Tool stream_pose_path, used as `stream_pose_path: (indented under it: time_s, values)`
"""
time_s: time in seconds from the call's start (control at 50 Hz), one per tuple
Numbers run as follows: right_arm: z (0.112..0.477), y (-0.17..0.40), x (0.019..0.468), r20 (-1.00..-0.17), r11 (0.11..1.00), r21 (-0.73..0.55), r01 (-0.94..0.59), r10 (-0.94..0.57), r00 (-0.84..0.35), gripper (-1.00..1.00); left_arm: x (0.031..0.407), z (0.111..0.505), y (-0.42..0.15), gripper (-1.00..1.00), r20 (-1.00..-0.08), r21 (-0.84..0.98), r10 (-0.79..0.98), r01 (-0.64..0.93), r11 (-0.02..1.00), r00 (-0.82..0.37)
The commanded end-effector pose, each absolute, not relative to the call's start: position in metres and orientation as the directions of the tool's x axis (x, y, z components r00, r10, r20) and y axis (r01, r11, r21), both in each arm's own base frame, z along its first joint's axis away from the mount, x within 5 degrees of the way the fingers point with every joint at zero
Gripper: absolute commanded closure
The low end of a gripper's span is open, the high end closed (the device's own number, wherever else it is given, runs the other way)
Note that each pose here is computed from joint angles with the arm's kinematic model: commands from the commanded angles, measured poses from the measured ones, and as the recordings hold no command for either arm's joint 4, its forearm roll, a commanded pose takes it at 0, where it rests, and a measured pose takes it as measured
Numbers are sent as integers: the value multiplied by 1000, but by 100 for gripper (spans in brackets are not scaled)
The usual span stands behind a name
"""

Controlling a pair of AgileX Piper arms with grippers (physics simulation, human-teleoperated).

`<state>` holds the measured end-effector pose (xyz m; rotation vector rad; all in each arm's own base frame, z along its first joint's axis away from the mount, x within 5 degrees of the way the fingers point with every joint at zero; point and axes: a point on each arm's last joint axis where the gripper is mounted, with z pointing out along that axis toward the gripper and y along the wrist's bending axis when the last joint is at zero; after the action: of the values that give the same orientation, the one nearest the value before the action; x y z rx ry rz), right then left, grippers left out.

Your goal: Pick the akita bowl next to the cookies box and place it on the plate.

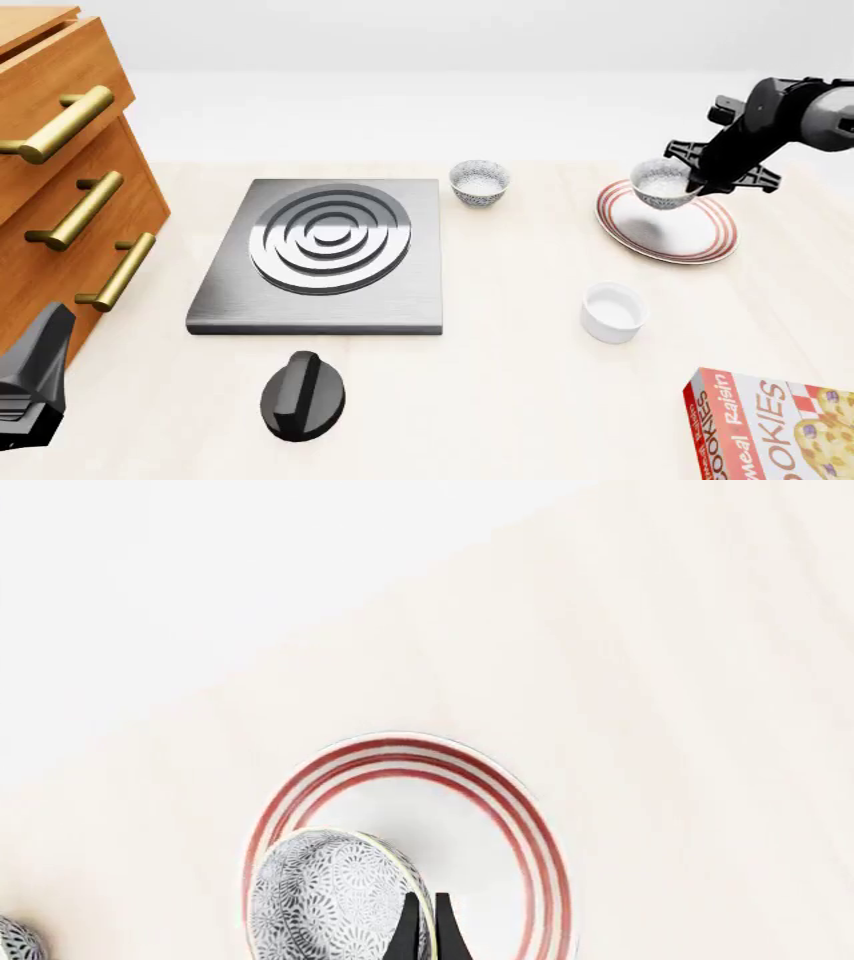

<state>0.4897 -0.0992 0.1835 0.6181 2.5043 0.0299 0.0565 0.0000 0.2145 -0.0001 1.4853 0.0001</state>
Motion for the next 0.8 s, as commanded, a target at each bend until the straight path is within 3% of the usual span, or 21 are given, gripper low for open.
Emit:
stream_pose_path:
  time_s: [0.02,0.8]
  values:
    - [168,-88,488,-528,902,156,404,421,-737,100,56,215,0,-100,-996,0,0,0,1000,85]
    - [141,-90,478,-505,892,157,424,442,-741,100,56,215,0,-100,-996,0,0,0,1000,85]
